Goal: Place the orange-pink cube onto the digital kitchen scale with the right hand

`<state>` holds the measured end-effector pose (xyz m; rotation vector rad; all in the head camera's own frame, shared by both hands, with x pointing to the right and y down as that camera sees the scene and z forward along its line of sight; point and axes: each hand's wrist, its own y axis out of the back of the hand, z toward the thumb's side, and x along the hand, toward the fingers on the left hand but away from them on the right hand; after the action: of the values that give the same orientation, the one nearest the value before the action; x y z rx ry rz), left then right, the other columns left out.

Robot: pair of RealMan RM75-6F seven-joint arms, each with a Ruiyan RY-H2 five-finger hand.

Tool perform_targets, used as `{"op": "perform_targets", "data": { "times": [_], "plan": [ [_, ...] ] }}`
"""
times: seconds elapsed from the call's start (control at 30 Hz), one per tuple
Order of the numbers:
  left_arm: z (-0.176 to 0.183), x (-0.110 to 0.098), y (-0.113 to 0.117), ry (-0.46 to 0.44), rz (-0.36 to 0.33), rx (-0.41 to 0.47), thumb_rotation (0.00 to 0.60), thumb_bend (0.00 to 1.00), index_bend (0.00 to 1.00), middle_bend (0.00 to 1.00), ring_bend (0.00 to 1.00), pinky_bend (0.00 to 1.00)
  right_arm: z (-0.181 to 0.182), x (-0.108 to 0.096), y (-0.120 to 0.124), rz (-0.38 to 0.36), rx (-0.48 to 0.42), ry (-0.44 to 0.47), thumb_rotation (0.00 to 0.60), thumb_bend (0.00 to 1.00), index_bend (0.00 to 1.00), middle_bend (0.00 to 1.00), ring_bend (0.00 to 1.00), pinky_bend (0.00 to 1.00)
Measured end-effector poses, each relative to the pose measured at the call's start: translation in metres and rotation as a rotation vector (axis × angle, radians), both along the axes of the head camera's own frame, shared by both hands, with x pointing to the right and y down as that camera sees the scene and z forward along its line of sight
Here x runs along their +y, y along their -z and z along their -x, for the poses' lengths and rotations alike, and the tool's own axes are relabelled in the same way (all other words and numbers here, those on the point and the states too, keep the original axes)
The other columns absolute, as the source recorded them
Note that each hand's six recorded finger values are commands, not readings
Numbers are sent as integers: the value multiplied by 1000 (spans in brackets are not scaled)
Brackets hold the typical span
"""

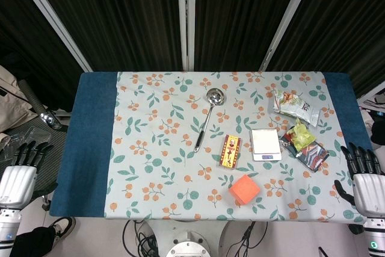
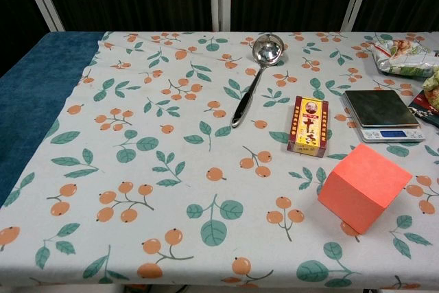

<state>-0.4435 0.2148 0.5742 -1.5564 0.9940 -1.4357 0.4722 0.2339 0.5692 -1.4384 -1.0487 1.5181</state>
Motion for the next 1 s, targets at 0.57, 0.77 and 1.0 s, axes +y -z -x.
{"op": "perform_targets", "data": {
  "times": [0.57,0.77,1.0],
  "plan": [
    [-3,4,1,-9,4,0,600,34,136,92,0,55,35,3,-14,106,11,174,600,93,0,0,0,0],
    [1,6,2,14,14,-9,600,34,136,92,0,55,77,11,-33,223,31,378,600,26,0,0,0,0],
    [-1,7,0,9,19,-20,600,34,136,92,0,55,135,10,-51,281,54,636,600,26,0,0,0,0]
  ]
}}
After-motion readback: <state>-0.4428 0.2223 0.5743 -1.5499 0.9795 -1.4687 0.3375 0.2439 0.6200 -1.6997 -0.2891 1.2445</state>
